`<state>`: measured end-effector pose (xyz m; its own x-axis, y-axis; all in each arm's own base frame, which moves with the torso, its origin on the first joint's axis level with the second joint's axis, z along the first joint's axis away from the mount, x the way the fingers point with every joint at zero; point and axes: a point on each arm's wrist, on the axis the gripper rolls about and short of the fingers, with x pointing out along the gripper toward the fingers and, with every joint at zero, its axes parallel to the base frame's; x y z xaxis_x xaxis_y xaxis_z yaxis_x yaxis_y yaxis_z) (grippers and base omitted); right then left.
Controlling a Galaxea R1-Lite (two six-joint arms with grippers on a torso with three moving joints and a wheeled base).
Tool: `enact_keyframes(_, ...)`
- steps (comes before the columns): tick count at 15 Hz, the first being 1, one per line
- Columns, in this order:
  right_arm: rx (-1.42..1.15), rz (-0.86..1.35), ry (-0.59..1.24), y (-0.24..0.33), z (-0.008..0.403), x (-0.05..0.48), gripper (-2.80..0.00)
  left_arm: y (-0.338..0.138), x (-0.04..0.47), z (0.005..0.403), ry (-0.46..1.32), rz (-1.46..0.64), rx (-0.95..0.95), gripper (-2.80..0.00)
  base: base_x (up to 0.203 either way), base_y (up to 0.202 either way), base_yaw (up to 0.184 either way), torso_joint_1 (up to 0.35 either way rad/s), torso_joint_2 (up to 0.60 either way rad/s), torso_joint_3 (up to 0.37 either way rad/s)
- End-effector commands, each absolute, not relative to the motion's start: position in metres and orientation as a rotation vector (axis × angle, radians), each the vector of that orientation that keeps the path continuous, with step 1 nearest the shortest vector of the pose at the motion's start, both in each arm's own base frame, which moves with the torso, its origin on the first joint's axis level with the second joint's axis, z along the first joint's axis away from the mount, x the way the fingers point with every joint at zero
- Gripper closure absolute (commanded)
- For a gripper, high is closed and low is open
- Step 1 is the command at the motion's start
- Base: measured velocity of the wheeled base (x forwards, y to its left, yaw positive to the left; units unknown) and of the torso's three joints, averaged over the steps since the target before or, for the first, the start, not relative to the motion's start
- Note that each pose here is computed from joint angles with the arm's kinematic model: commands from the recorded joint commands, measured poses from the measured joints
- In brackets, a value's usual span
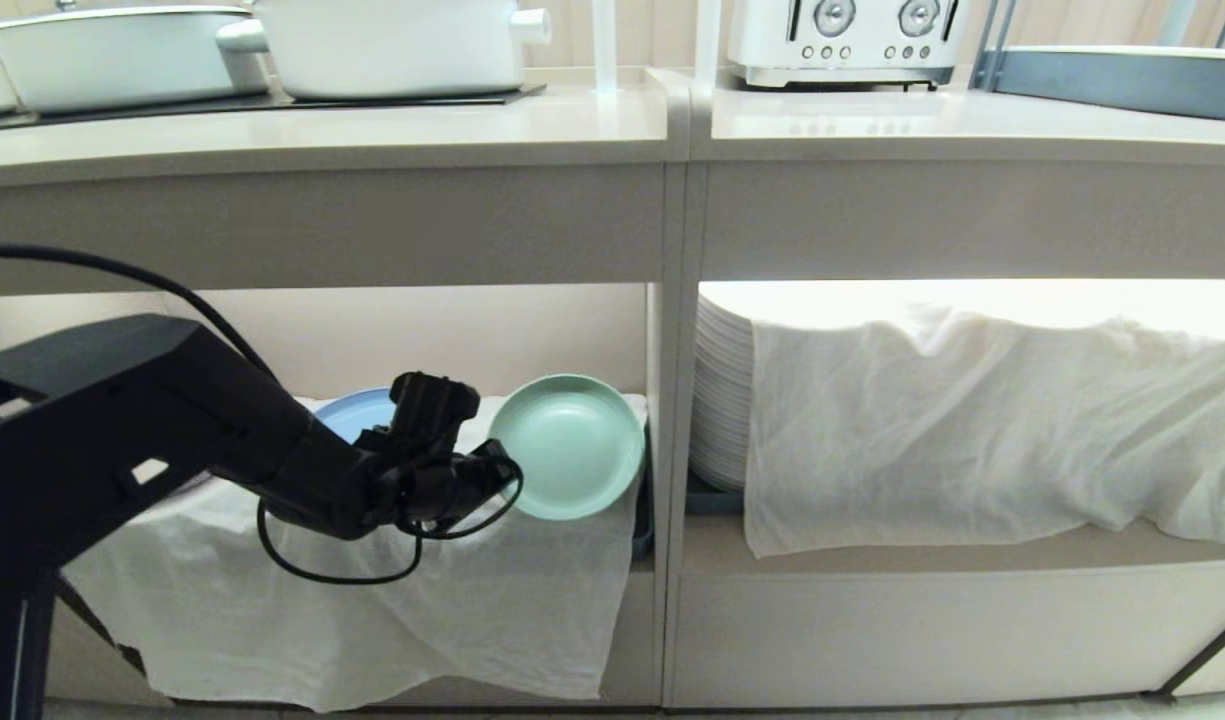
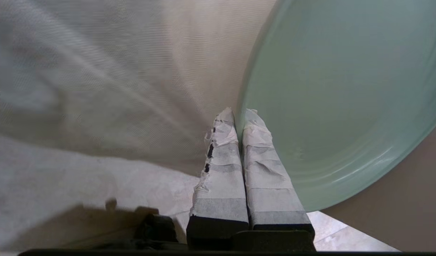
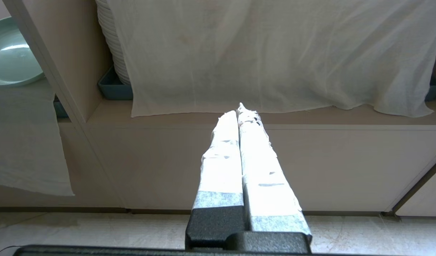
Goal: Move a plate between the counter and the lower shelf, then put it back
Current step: Pick up the plate in the cupboard
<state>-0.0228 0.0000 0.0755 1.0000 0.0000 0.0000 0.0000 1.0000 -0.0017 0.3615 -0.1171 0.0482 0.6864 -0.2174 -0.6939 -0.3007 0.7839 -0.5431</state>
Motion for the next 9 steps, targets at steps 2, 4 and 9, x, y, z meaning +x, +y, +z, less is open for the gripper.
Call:
enact_keyframes(2,-0.002,0.000,0.002,0.000,0.075,-0.023,0.00,-0.111,0.356,0.066,0.814,0.083,-0.760,0.00,0.000,0.000,0.000,0.000,0.00,0.000)
enact_keyframes(4,-0.002,0.000,0.000,0.000,0.075,-0.023,0.00,-0.107,0.348,0.071,0.824,0.104,-0.784,0.00,0.000,0.000,0.000,0.000,0.00,0.000)
enact_keyframes(9,-0.003,0.000,0.000,0.000,0.075,-0.023,0.00,-0.099,0.320,0.079,0.845,0.148,-0.845,0.00,0.000,0.000,0.000,0.000,0.00,0.000)
